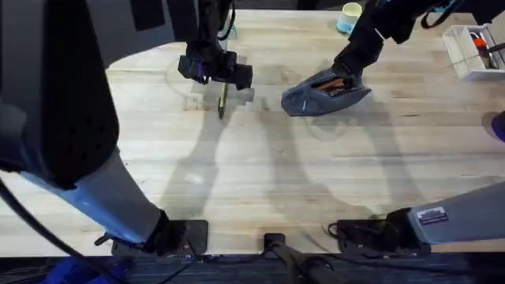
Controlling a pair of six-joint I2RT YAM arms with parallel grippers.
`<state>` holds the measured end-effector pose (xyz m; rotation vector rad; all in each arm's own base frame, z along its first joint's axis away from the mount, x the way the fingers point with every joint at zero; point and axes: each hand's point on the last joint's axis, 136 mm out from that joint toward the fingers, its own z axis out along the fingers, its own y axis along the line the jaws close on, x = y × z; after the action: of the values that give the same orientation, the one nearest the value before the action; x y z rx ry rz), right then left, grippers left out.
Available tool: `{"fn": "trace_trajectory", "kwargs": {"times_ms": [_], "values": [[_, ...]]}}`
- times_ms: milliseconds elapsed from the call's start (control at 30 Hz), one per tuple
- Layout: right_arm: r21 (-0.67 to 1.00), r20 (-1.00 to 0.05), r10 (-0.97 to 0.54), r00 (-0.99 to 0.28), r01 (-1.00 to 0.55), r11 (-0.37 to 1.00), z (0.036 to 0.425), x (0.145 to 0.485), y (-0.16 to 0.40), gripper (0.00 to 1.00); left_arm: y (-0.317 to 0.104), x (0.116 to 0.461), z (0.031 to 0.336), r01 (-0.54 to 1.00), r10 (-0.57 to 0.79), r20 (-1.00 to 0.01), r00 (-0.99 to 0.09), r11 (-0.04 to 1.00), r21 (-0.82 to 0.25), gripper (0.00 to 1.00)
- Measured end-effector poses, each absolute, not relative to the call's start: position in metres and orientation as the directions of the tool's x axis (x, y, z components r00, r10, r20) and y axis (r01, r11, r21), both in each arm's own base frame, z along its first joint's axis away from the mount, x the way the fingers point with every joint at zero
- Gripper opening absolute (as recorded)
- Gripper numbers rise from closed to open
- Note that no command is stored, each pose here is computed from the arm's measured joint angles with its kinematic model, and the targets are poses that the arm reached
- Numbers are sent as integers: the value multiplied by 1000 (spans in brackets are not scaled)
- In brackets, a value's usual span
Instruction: Unzip the bag, pick up the pens from the table one at a time and place them inside, then zip the bag closed.
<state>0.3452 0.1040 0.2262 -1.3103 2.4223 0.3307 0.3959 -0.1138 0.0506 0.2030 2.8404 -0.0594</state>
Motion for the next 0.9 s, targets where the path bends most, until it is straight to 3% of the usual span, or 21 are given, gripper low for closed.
{"fn": "trace_trajectory", "kwargs": {"times_ms": [333, 433, 533, 667, 733, 900], "values": [[26, -427, -754, -498, -841, 541, 227, 347, 104, 997, -114, 395, 38, 145, 135, -264, -955, 989, -16, 996], [26, -427, -754, -498, -841, 541, 227, 347, 104, 997, -114, 396, 38, 137, 127, -265, -956, 990, -18, 764], [26, -427, -754, -498, -841, 541, 227, 347, 104, 997, -114, 396, 38, 137, 127, -266, -956, 990, -18, 391], [25, -428, -754, -498, -841, 541, 227, 347, 104, 997, -114, 396, 38, 136, 126, -266, -956, 991, -20, 97], [25, -427, -754, -498, -841, 541, 227, 347, 104, 997, -115, 397, 39, 138, 128, -271, -954, 990, -20, 52], [22, -430, -754, -496, -841, 541, 227, 348, 104, 997, -115, 398, 39, 138, 128, -273, -953, 990, -20, 47]]}}
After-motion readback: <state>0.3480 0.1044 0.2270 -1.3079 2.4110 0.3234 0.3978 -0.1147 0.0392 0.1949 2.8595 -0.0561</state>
